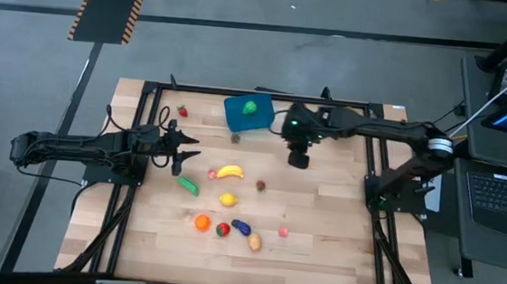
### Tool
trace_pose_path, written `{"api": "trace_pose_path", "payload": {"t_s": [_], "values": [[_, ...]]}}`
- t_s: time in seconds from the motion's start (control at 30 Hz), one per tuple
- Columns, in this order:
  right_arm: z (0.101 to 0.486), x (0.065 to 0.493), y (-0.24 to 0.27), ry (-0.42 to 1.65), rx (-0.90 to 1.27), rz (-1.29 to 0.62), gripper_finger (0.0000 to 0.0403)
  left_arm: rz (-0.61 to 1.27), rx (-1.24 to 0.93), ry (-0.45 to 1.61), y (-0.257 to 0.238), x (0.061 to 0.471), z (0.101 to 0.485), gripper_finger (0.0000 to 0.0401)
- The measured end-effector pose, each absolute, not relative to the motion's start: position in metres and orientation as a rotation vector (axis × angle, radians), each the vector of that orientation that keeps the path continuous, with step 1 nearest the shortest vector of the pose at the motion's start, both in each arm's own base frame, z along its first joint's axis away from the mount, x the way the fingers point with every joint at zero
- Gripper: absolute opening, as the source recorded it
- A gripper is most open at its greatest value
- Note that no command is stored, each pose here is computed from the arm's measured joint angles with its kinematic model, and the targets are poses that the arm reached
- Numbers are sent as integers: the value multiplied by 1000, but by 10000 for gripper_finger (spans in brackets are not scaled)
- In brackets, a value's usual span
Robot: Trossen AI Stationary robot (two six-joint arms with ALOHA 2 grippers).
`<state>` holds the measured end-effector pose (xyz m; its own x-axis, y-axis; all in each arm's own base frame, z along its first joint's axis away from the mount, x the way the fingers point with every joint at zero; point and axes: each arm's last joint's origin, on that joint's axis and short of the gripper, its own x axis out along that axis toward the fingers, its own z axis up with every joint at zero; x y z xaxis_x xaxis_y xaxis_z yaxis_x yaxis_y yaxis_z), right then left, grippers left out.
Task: Pick and placing Produce into tupperware
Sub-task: Put the cherry into the blue bin
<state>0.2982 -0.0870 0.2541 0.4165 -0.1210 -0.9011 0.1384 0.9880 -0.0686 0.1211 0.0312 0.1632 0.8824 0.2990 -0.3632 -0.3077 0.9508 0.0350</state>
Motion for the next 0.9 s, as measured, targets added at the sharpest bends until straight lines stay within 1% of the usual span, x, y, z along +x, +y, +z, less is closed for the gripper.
{"api": "trace_pose_path", "payload": {"t_s": [0.17, 0.3, 0.5, 0.73, 0.9], "values": [[237, 263, -86, 964, 36, -223, 102, 316, -24, 374, 31, 121, 163, 170], [228, 242, -83, 828, 49, -200, 102, 316, -24, 374, 31, 121, 163, 170], [232, 219, -84, 637, 34, -184, 102, 320, -43, 370, 31, 121, 163, 170], [250, 201, -89, 417, 0, -42, 102, 325, -72, 365, 31, 121, 163, 170], [254, 190, -98, 313, -1, 43, 102, 325, -72, 365, 31, 121, 163, 170]]}}
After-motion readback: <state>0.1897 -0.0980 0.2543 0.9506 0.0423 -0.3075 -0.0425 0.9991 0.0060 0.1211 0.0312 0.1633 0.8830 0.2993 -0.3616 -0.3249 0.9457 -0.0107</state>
